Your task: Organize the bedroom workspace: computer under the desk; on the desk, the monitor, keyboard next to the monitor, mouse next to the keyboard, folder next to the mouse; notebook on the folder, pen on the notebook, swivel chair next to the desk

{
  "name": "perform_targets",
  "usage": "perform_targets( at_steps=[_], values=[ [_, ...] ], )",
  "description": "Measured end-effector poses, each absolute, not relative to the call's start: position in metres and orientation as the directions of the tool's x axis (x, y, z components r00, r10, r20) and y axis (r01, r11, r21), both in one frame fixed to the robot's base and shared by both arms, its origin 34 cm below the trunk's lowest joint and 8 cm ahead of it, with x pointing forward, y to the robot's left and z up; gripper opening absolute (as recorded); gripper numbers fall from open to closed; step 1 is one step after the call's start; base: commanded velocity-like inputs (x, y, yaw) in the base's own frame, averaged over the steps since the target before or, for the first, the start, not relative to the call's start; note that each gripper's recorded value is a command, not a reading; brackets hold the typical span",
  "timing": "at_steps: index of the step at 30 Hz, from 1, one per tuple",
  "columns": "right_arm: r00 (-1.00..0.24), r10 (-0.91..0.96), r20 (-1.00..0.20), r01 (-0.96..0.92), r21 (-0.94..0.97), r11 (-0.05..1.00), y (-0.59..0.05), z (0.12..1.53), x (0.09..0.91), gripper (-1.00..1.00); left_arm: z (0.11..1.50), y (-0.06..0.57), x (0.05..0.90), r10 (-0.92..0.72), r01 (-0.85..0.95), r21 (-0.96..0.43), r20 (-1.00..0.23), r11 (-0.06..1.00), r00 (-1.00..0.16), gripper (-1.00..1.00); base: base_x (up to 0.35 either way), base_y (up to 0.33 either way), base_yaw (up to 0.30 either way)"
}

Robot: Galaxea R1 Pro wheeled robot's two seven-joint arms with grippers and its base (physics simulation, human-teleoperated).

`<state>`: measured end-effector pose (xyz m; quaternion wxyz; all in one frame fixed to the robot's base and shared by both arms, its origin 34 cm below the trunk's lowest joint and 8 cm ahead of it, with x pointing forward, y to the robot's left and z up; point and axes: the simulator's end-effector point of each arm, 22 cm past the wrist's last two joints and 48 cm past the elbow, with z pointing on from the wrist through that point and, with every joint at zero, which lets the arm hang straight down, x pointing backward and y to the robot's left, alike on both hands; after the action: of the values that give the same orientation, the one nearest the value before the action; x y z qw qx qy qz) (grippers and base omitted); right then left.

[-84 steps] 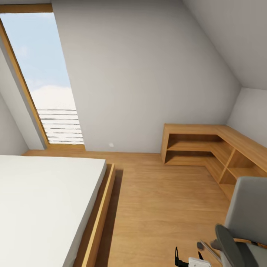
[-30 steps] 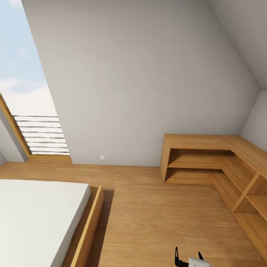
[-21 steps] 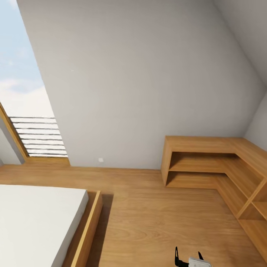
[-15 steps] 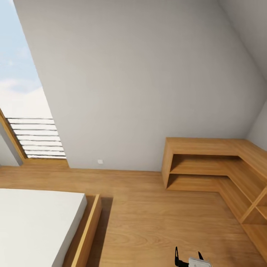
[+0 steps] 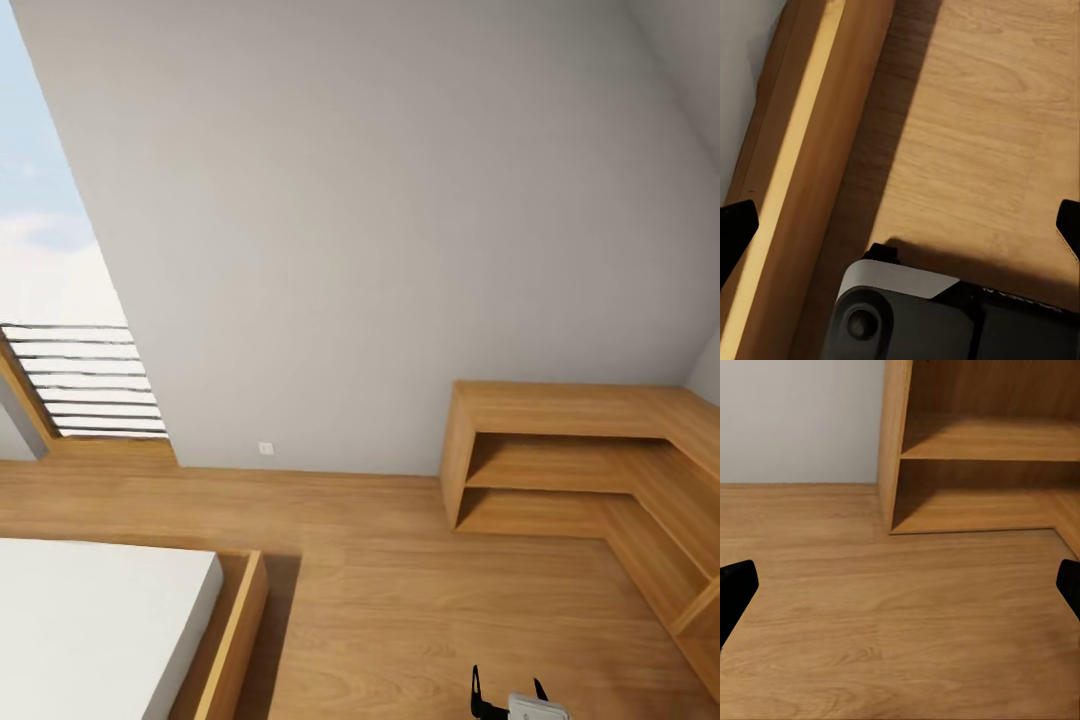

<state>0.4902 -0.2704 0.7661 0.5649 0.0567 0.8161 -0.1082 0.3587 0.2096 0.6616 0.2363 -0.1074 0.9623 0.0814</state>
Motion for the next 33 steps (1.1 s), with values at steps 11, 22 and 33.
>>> perform_targets(
  at_steps=[11, 22, 33],
  values=[
    [-0.356, -0.029, -0.934, 0.216, -0.112, 0.970, -0.270, 0.766, 0.490, 1.00, 0.662, 0.210, 0.359, -0.168, -0.245, 0.106, -0.472, 0.964, -0.865, 1.00, 0.321, 0.000, 0.000],
    [-0.355, -0.030, -0.934, 0.213, -0.112, 0.971, -0.270, 0.766, 0.490, 1.00, 0.662, 0.210, 0.359, -0.168, -0.245, 0.106, -0.473, 0.964, -0.865, 1.00, 0.321, 0.000, 0.000],
    [-0.354, -0.025, -0.935, 0.192, -0.099, 0.976, -0.260, 0.766, 0.492, 1.00, 0.662, 0.209, 0.359, -0.168, -0.245, 0.106, -0.472, 0.964, -0.865, 1.00, 0.321, 0.000, 0.000]
  ],
)
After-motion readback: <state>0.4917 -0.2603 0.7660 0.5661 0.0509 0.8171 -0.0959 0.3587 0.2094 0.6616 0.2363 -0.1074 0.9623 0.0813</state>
